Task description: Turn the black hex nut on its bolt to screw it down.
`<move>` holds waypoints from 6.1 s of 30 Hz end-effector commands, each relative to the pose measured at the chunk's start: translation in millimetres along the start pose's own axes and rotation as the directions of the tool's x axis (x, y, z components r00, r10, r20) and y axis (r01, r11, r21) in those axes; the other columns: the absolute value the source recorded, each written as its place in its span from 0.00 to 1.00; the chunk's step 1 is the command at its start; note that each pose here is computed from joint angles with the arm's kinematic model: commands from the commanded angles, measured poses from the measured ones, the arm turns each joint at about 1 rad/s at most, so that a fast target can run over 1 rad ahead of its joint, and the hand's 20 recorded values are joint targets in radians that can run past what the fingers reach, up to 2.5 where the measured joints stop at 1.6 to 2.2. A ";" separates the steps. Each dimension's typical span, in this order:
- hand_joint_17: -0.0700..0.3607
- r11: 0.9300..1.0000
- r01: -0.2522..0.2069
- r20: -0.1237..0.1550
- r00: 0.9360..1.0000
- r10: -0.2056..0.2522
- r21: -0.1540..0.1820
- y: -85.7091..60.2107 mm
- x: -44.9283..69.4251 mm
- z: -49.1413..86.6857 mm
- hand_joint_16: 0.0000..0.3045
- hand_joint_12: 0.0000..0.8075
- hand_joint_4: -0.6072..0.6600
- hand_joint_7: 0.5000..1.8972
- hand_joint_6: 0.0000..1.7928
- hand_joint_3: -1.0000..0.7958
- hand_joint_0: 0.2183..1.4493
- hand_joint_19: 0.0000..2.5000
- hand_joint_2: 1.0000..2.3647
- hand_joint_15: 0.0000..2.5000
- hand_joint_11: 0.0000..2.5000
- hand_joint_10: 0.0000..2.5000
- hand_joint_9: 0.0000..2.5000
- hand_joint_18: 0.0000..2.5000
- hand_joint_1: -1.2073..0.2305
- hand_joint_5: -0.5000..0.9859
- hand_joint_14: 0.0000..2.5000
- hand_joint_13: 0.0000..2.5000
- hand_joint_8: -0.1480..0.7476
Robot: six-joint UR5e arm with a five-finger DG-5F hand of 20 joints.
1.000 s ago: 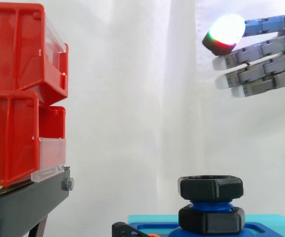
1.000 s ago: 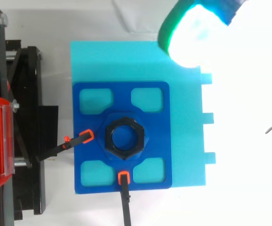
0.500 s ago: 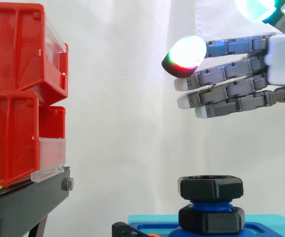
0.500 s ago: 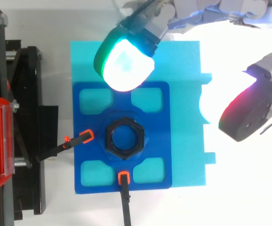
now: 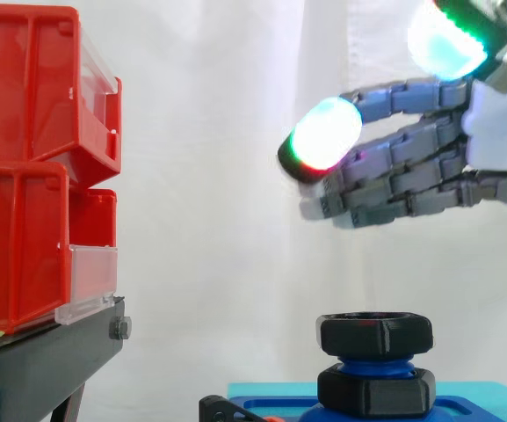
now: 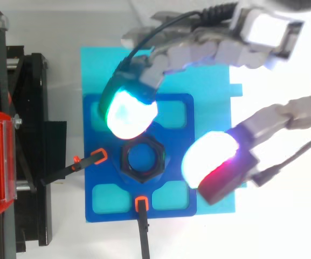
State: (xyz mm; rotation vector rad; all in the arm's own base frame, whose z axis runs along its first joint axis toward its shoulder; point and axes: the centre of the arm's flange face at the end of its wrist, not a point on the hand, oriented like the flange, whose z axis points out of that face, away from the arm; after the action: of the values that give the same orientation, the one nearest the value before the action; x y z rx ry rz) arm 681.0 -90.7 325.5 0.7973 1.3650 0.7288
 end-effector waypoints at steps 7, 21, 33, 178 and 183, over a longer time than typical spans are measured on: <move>0.42 0.991 0.126 -0.046 0.991 -0.128 -0.041 3.7 14.2 24.1 0.16 0.31 0.59 0.33 0.28 0.28 0.18 0.00 0.00 0.00 0.00 0.00 0.18 0.02 0.47 0.22 0.00 0.09 0.37; 0.42 0.904 0.420 -0.050 0.904 -0.425 -0.079 -1.1 34.8 30.2 0.16 0.31 0.60 0.31 0.28 0.28 0.18 0.01 0.00 0.00 0.00 0.00 0.18 0.02 0.48 0.22 0.00 0.09 0.37; 0.41 0.894 0.427 -0.041 0.899 -0.436 -0.132 -2.3 49.8 45.7 0.16 0.31 0.60 0.28 0.28 0.28 0.19 0.01 0.00 0.00 0.00 0.00 0.18 0.02 0.49 0.22 0.00 0.09 0.38; 0.41 0.673 0.662 -0.060 0.697 -0.715 -0.330 -22.5 64.3 61.0 0.15 0.32 0.61 0.62 0.30 0.28 0.20 0.05 0.00 0.00 0.01 0.00 0.20 0.03 0.57 0.27 0.00 0.11 0.40; 0.41 0.671 0.662 -0.060 0.695 -0.716 -0.333 -25.1 60.3 60.6 0.15 0.32 0.61 0.61 0.30 0.28 0.20 0.05 0.00 0.00 0.01 0.00 0.21 0.03 0.57 0.27 0.00 0.11 0.40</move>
State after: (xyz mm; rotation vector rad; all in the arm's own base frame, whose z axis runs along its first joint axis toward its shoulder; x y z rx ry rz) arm 746.2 -56.1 273.6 -0.0683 1.5397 0.3688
